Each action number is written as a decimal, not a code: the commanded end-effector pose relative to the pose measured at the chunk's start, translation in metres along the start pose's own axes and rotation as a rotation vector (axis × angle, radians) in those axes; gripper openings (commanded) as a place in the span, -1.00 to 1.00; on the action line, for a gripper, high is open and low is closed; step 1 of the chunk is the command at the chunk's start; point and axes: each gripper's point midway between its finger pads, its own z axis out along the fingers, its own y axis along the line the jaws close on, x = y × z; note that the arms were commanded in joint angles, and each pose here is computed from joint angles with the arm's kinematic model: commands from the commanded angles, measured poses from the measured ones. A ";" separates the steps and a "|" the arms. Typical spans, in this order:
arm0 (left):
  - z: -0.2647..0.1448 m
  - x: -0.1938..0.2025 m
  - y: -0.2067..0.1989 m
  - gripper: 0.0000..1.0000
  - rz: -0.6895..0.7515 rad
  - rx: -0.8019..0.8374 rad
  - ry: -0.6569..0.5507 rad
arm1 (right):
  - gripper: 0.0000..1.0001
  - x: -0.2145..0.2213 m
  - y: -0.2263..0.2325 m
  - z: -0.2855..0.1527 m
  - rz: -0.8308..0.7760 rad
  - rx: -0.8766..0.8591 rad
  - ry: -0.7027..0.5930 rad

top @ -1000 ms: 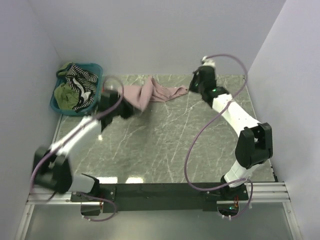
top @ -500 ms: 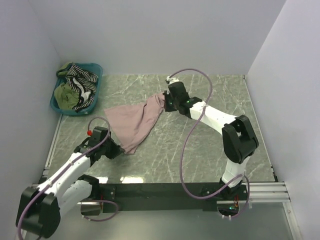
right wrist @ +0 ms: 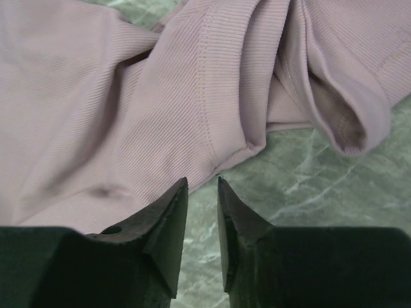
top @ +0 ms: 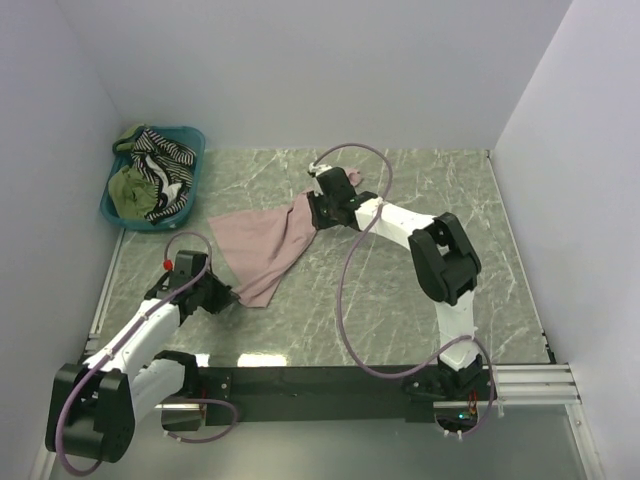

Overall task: Fold and stack the tank tops
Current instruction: Flatten the tank top out

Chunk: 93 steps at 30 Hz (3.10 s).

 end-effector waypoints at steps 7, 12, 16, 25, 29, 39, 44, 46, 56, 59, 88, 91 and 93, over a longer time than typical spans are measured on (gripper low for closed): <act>-0.005 -0.017 -0.020 -0.99 0.042 0.068 -0.031 | -0.09 -0.032 -0.014 0.016 -0.084 0.092 -0.045; -0.005 -0.018 -0.020 -0.99 0.039 0.071 -0.028 | -0.06 -0.035 -0.019 0.027 -0.103 0.109 -0.035; -0.006 -0.021 -0.021 -0.99 0.043 0.075 -0.031 | -0.05 -0.029 -0.019 0.037 -0.100 0.092 -0.012; -0.008 -0.021 -0.023 -0.99 0.043 0.083 -0.031 | -0.10 -0.010 -0.011 0.036 -0.074 0.023 0.019; -0.008 -0.022 -0.025 -0.99 0.050 0.090 -0.032 | -0.20 -0.005 -0.010 0.033 -0.055 0.008 0.023; -0.003 -0.018 -0.039 -0.99 0.113 0.156 0.021 | -1.00 -0.027 -0.031 -0.023 0.019 0.109 -0.010; 0.006 -0.018 -0.047 -0.99 0.153 0.182 0.047 | -1.00 -0.041 -0.036 -0.062 0.054 0.163 0.002; 0.008 -0.019 -0.050 -0.99 0.165 0.192 0.047 | -1.00 -0.047 -0.034 -0.065 0.059 0.164 0.000; 0.004 -0.029 -0.070 -0.45 0.209 0.245 0.022 | -1.00 -0.059 -0.038 -0.018 0.082 0.190 0.044; -0.001 -0.028 -0.071 -0.32 0.210 0.250 0.023 | -1.00 -0.061 -0.038 -0.015 0.091 0.189 0.041; 0.018 -0.007 -0.049 -0.27 0.101 0.171 0.045 | -1.00 -0.059 -0.048 -0.015 0.122 0.182 0.034; 0.020 -0.008 -0.047 -0.28 0.100 0.160 0.044 | -1.00 -0.060 -0.050 -0.016 0.125 0.183 0.031; 0.022 -0.008 -0.046 -0.28 0.103 0.154 0.046 | -1.00 -0.059 -0.050 -0.015 0.127 0.183 0.034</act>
